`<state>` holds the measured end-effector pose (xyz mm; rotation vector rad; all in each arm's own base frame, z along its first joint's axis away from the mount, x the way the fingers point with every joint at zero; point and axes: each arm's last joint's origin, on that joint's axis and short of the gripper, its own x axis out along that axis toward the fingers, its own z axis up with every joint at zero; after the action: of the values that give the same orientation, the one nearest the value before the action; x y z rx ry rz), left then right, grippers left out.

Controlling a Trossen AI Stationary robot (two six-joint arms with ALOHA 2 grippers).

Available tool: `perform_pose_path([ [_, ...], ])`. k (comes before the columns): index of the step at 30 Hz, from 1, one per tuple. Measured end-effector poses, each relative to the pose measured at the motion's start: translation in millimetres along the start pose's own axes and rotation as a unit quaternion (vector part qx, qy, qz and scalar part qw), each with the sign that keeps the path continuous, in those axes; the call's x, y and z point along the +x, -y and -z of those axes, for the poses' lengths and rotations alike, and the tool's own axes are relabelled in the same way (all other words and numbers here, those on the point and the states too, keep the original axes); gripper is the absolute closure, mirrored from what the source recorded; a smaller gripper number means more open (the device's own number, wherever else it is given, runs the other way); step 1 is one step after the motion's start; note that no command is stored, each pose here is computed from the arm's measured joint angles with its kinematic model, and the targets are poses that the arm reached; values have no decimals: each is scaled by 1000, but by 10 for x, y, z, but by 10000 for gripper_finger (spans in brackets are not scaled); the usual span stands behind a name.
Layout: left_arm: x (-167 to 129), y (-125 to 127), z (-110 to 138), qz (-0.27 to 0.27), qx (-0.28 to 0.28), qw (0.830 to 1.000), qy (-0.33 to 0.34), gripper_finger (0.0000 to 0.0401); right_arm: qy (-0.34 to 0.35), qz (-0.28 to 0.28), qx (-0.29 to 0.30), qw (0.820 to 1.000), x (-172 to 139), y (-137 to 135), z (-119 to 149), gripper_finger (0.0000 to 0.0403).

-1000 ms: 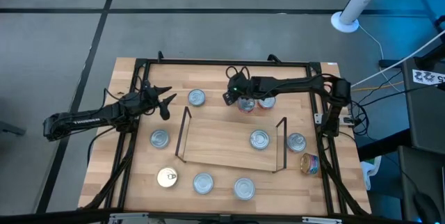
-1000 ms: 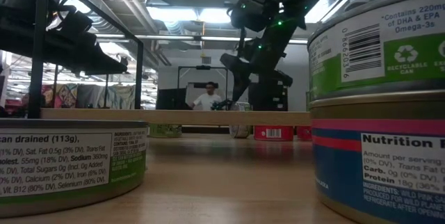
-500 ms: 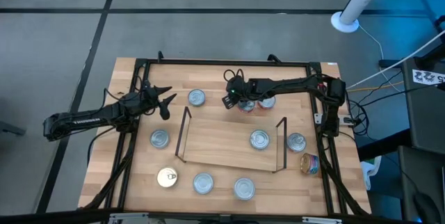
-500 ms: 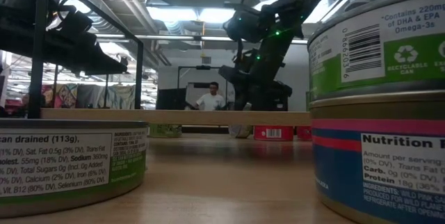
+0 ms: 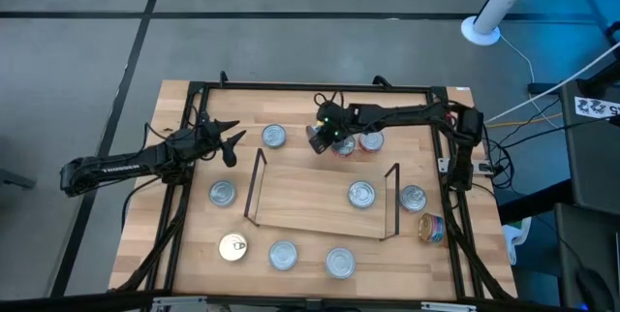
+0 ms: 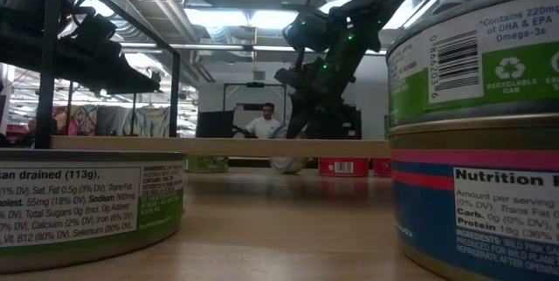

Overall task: Stack canned seafood by type on shelf
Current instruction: Put the green white tuna can on the shelf

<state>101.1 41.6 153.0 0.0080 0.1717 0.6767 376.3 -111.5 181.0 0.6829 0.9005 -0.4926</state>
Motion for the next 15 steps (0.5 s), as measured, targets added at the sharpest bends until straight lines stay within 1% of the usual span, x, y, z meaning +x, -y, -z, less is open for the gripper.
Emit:
perform_pose_path([
  [5,0,0,1,0,0,1000,0,221,-34,-56,14,998,-39,125,-111,273],
  [8,0,0,1,0,0,1000,0,221,-51,-105,27,993,-88,179,-231,273],
  [11,0,0,1,0,0,1000,0,221,-53,-170,32,983,-210,191,-416,273],
  [15,0,0,0,0,0,1000,0,221,-77,-249,32,965,-316,183,-527,273],
])
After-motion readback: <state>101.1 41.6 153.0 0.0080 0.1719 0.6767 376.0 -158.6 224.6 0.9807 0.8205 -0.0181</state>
